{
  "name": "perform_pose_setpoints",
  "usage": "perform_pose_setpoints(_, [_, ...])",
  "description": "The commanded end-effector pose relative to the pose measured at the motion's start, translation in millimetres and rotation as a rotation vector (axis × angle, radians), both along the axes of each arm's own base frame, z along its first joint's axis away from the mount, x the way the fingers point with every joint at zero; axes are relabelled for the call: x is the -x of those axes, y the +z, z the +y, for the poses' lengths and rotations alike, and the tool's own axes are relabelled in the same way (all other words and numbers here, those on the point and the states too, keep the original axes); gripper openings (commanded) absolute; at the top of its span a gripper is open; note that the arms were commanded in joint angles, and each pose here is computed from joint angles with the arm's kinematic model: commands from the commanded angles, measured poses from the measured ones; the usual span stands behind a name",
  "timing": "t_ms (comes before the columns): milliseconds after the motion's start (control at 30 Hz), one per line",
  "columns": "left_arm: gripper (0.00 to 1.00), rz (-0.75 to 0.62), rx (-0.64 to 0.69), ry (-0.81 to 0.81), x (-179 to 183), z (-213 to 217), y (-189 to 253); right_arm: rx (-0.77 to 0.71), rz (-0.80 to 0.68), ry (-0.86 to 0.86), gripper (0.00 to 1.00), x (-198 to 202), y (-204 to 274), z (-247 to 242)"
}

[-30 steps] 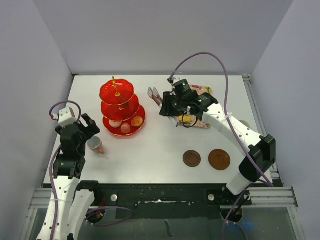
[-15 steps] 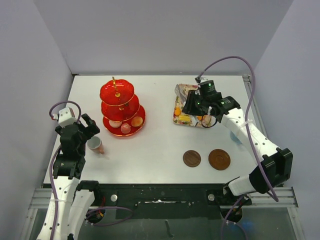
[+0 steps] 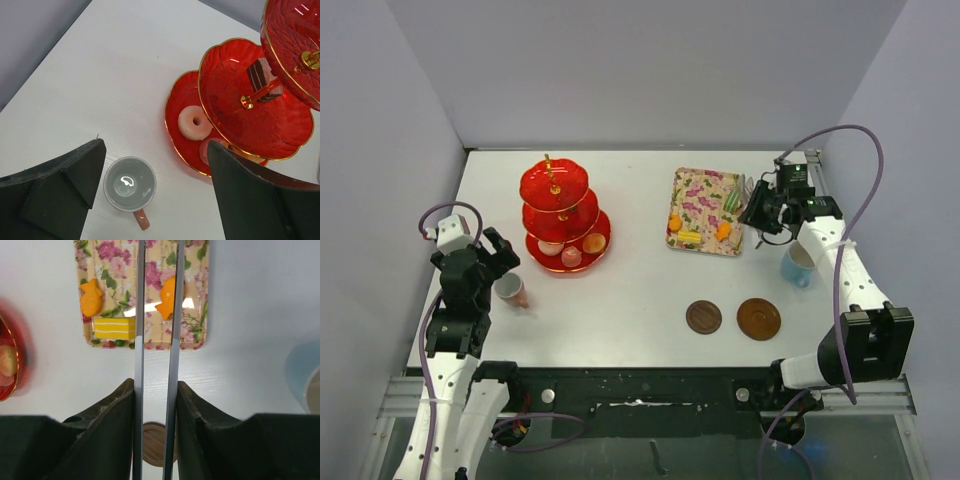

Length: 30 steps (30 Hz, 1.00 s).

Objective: Serve the afternoon tea
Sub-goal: Adjust the dessert on the tray.

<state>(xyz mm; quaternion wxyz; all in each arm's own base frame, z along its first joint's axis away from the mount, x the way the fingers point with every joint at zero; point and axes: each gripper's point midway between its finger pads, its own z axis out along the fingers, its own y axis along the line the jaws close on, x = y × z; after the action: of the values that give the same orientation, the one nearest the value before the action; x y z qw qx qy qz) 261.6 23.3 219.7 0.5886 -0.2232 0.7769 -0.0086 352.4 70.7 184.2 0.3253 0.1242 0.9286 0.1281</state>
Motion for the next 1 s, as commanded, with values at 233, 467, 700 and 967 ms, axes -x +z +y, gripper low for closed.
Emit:
perform_pose_setpoints(233, [0.82, -0.08, -0.007, -0.019, -7, -3, 21, -0.02, 0.004, 0.014, 0.3, -19, -16, -20])
perform_pose_setpoints(467, [0.82, -0.078, -0.007, -0.016, -7, -2, 21, -0.025, 0.031, 0.019, 0.3, -26, -30, -25])
perform_pose_setpoints(700, [0.82, -0.078, -0.008, -0.016, -8, -2, 21, -0.03, 0.043, 0.011, 0.3, -28, -39, -30])
perform_pose_setpoints(967, [0.81, -0.076, -0.007, -0.016, -8, -2, 20, -0.032, 0.068, 0.02, 0.3, -33, -52, -29])
